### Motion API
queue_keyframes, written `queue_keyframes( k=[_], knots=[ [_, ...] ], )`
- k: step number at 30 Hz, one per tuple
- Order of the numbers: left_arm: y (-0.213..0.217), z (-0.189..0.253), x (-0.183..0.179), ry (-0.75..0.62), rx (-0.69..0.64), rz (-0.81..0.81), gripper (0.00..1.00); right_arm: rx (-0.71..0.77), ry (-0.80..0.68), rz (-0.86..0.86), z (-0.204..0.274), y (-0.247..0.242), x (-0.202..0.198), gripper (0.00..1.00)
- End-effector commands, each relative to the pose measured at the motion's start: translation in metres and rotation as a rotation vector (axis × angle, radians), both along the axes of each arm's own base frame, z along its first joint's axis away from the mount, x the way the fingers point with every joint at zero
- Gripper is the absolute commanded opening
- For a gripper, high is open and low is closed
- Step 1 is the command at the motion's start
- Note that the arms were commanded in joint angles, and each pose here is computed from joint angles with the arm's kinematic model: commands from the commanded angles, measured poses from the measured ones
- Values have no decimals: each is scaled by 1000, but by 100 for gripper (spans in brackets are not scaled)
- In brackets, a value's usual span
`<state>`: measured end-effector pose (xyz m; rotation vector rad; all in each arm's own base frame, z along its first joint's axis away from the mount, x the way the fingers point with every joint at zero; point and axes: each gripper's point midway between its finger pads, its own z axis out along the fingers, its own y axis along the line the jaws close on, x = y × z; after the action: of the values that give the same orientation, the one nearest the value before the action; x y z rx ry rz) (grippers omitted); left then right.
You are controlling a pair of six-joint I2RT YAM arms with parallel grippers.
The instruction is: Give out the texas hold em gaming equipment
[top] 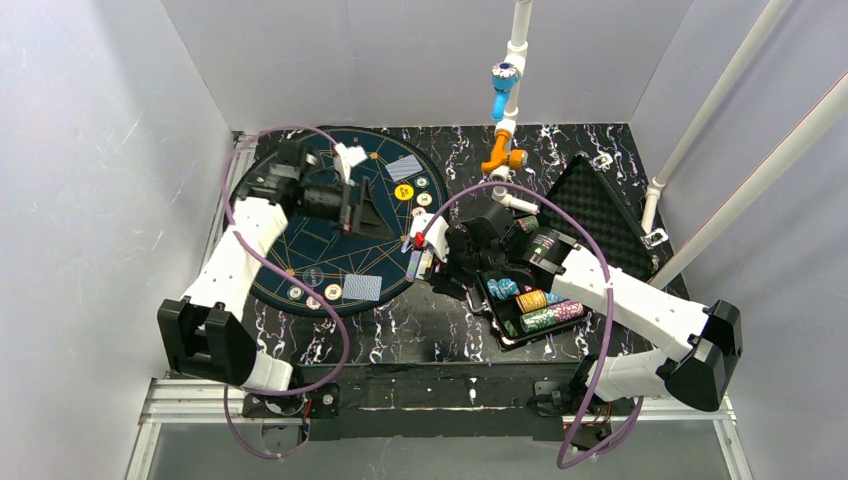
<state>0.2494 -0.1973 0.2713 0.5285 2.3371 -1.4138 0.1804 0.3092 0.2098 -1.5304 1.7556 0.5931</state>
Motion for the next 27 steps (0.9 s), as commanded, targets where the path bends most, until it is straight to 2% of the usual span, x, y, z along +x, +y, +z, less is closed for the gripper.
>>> queue_keyframes(
  k=[1, 5, 9, 13, 17, 23, 27],
  knots=[
    [-46, 6, -41, 129, -108, -81, 83, 144, -87, 0, 47, 18, 12, 1],
    [-55, -7, -56, 135, -72, -119, 83, 163, -83, 1, 52, 20, 11, 1],
    [-60, -20, -53, 154, -34, -113, 77, 183, -78, 12, 57, 23, 9, 1],
    [-55, -31, -52, 175, 18, -98, 65, 190, -84, 12, 63, 22, 9, 1],
    [-43, -38, -50, 222, 16, -61, 50, 199, -77, 21, 66, 20, 5, 1],
    [-25, -37, -41, 229, 5, -14, 43, 201, -69, 24, 68, 21, 4, 1],
    [-22, -19, -45, 144, -35, -40, 42, 189, -80, 13, 63, 18, 5, 1]
  ],
)
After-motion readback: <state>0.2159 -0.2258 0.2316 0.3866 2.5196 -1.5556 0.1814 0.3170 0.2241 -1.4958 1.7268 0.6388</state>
